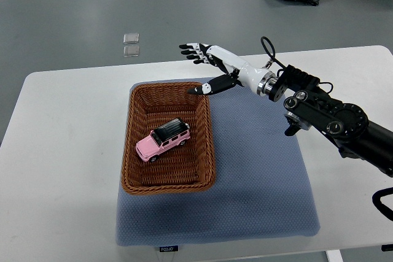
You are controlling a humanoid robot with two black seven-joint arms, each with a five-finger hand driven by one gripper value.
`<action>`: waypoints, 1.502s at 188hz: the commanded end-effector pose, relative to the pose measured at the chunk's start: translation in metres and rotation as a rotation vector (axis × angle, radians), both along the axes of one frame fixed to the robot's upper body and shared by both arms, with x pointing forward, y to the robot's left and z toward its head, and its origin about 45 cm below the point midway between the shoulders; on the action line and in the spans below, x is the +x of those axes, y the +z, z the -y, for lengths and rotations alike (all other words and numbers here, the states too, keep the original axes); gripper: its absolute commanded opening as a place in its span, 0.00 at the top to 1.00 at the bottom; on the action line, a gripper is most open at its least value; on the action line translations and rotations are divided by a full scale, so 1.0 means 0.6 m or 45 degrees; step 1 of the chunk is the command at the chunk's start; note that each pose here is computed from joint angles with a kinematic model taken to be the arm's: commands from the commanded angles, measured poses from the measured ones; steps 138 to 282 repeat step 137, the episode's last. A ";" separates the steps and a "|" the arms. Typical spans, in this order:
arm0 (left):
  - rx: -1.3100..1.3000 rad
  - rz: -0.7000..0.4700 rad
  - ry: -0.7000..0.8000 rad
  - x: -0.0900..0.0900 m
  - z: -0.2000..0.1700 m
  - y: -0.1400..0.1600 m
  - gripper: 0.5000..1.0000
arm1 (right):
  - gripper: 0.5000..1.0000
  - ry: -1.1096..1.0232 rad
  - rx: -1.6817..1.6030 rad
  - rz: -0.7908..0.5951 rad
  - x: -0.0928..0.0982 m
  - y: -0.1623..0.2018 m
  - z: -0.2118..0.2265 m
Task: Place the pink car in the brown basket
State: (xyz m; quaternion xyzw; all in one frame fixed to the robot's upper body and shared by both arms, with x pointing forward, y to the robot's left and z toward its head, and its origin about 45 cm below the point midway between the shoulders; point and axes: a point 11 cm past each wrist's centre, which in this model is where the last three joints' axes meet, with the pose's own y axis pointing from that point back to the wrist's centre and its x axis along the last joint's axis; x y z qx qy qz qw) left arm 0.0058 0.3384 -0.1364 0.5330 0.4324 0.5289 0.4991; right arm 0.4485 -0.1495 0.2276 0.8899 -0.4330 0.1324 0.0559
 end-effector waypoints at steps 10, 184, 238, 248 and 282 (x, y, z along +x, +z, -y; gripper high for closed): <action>0.000 0.000 -0.001 0.000 0.000 0.000 0.00 | 0.21 -0.304 0.488 -0.154 0.013 -0.002 0.090; 0.000 0.006 -0.002 0.005 0.000 0.000 0.00 | 0.18 -0.661 1.358 -0.525 -0.009 -0.093 0.190; 0.000 0.006 -0.002 0.005 0.000 0.000 0.00 | 0.18 -0.661 1.358 -0.525 -0.009 -0.093 0.190; 0.000 0.006 -0.002 0.005 0.000 0.000 0.00 | 0.18 -0.661 1.358 -0.525 -0.009 -0.093 0.190; 0.000 0.006 -0.002 0.005 0.000 0.000 0.00 | 0.18 -0.661 1.358 -0.525 -0.009 -0.093 0.190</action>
